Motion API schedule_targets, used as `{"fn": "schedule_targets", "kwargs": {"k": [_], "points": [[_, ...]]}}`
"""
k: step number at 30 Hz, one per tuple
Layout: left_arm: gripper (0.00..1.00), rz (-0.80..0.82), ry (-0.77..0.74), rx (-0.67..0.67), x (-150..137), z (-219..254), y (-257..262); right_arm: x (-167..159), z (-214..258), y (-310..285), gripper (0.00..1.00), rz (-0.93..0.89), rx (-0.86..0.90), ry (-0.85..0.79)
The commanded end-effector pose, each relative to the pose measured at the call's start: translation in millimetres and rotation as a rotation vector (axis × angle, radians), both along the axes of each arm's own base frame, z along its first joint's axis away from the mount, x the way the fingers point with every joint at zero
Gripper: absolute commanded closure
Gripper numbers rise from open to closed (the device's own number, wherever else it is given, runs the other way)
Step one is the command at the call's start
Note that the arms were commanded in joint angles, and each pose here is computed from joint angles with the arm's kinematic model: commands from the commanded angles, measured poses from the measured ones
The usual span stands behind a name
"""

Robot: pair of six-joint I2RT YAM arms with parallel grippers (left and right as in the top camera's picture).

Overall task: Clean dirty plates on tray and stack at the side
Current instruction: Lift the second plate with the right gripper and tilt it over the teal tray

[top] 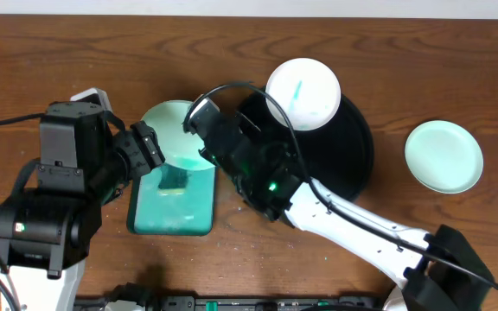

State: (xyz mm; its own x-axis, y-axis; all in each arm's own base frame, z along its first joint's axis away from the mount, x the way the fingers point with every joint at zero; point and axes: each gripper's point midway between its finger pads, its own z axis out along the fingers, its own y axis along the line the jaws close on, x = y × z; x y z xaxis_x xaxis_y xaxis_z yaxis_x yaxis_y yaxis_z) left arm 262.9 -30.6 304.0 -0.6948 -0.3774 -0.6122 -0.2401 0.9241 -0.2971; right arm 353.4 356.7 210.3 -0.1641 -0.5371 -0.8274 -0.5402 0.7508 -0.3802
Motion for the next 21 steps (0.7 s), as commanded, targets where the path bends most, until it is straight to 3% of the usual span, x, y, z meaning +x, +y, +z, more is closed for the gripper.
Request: {"fn": "schedule_targets", "kwargs": {"k": [1,7,21], "points": [[0.18,0.004,-0.010,-0.001,1,5,1,-8,56,-17,0.99,-0.077,-0.022,-0.156],[0.18,0.004,-0.008,0.000,2,4,1,-20,87,-18,0.99,-0.076,-0.034,-0.246],[0.18,0.005,-0.008,-0.001,2,4,1,-18,109,-16,0.99,-0.057,-0.059,-0.339]]}}
